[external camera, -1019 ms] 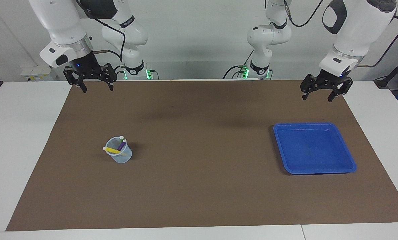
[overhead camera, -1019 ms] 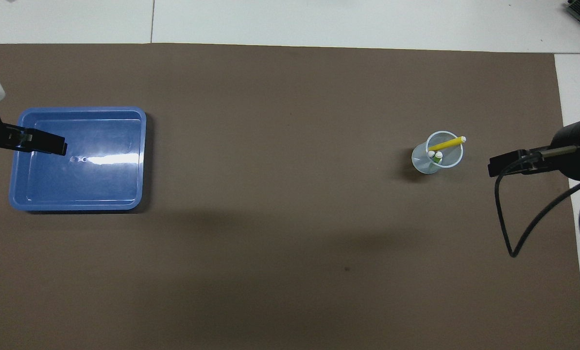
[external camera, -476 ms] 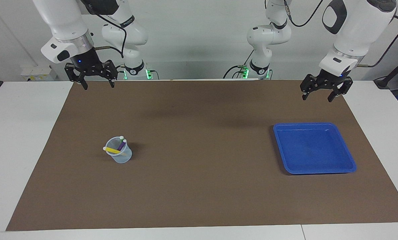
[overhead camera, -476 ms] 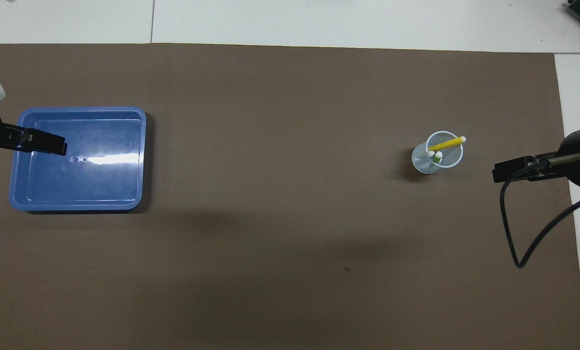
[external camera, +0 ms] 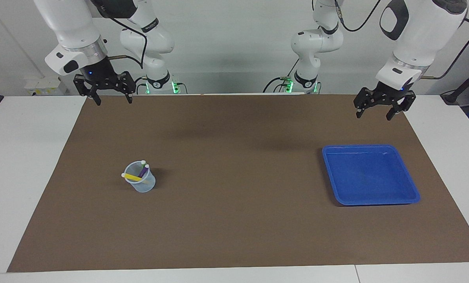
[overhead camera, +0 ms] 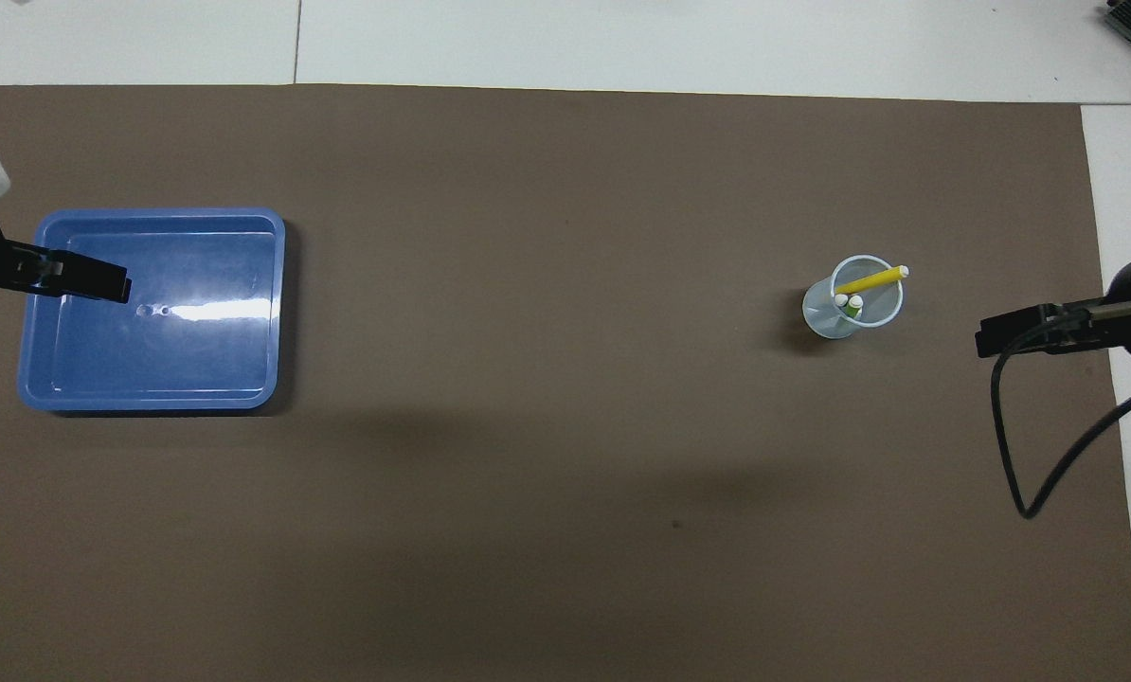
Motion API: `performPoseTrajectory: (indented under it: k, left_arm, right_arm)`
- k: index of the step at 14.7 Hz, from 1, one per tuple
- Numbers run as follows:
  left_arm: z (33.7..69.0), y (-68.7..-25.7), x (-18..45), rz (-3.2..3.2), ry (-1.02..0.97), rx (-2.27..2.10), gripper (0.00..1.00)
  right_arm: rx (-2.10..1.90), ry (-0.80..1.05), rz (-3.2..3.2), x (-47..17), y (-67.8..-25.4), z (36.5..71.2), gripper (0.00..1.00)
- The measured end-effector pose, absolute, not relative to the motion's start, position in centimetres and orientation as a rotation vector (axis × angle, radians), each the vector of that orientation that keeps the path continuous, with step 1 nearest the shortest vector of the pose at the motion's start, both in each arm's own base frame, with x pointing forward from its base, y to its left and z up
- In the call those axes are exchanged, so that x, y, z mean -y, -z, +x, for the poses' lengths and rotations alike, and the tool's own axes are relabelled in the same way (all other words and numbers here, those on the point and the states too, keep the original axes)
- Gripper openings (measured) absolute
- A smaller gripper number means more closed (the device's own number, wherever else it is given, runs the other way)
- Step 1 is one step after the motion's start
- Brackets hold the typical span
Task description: Transfer and insert pens with both arms
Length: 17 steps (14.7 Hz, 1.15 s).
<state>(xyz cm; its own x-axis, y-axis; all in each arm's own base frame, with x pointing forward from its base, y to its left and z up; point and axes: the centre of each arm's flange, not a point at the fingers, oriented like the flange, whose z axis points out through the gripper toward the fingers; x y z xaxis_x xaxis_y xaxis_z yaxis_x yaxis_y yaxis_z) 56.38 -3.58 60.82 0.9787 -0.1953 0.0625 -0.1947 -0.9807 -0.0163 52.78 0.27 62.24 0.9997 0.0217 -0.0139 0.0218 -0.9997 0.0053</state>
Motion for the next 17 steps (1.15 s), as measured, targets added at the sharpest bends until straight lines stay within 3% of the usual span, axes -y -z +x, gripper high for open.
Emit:
performPoseTrajectory:
  k: [17]
  left_arm:
    - [56.37,-60.81,3.58,-3.115,0.099,-0.307,1.0]
  right_arm:
    - [-0.051,0.02,3.134,-0.85,-62.29,52.65,1.0]
